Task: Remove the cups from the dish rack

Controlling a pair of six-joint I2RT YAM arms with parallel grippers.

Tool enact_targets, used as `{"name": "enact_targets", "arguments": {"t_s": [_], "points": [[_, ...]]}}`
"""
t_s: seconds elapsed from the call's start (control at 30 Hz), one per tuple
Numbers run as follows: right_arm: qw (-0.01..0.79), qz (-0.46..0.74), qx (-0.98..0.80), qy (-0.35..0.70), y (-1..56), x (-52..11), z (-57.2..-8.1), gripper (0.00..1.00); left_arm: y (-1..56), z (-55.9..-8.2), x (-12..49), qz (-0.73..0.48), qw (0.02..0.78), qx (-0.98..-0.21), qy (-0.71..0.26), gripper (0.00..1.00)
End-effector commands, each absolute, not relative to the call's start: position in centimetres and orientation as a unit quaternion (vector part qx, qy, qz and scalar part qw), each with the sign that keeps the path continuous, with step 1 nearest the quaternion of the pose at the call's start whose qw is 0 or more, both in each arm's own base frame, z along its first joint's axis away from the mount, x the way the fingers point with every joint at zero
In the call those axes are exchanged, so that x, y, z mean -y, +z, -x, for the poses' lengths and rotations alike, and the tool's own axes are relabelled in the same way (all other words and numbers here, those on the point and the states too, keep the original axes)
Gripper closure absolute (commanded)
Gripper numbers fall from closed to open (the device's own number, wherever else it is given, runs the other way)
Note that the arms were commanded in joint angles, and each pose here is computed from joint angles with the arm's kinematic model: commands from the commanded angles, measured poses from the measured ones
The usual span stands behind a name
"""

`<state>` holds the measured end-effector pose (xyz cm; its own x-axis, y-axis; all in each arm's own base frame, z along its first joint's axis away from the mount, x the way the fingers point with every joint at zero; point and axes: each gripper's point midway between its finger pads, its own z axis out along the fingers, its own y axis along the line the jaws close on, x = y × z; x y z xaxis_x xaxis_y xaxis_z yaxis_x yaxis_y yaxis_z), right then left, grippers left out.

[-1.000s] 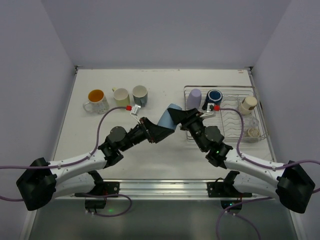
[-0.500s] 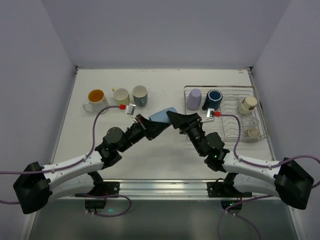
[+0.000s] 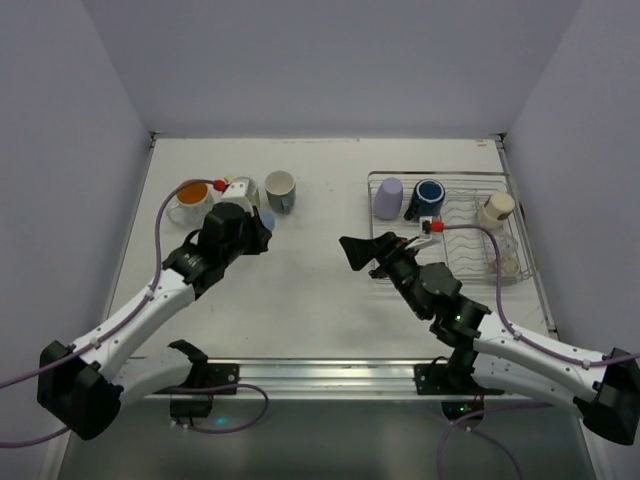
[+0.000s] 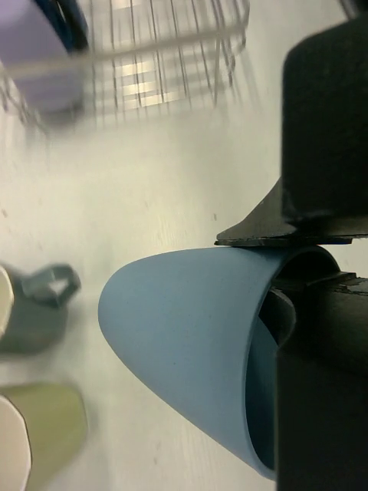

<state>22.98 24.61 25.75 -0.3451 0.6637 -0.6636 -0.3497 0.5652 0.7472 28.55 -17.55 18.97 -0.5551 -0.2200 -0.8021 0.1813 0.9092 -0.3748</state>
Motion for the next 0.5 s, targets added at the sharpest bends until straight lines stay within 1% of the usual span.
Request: {"name": "enact_targets", "arguments": {"t_s": [0.0,0.03,0.13,0.3,0.37,0.4,0.47], "points": [[0.568,-0.05,-0.74,0.358,25.1,-23.6,-23.2,0.01,15.8,-27.9,14.1,-0.052,0.386,-0.914,-0.113,1.0],[0.564,-0.04,-0.749,0.345,24.9,-23.5,-23.1,0.01,14.6,-28.2,13.6,-0.063,0.363,-0.925,-0.092,1.0],[0.547,-0.002,-0.773,0.322,24.4,-23.6,-22.5,0.01,13.7,-29.0,12.0,-0.067,0.33,-0.94,-0.053,1.0],[0.519,0.034,-0.798,0.305,22.7,-24.0,-21.9,0.01,12.5,-30.3,8.7,-0.044,0.296,-0.954,-0.005,1.0],[0.505,0.051,-0.807,0.302,21.8,-24.3,-21.6,0.01,11.7,-30.9,8.4,-0.038,0.285,-0.958,0.006,1.0],[0.502,0.054,-0.809,0.302,21.7,-24.4,-21.5,0.01,11.4,-31.1,8.1,-0.034,0.279,-0.96,0.01,0.99],[0.495,0.06,-0.812,0.303,21.3,-24.6,-21.3,0.01,10.1,-31.6,7.5,-0.031,0.259,-0.965,0.031,0.93]]}}
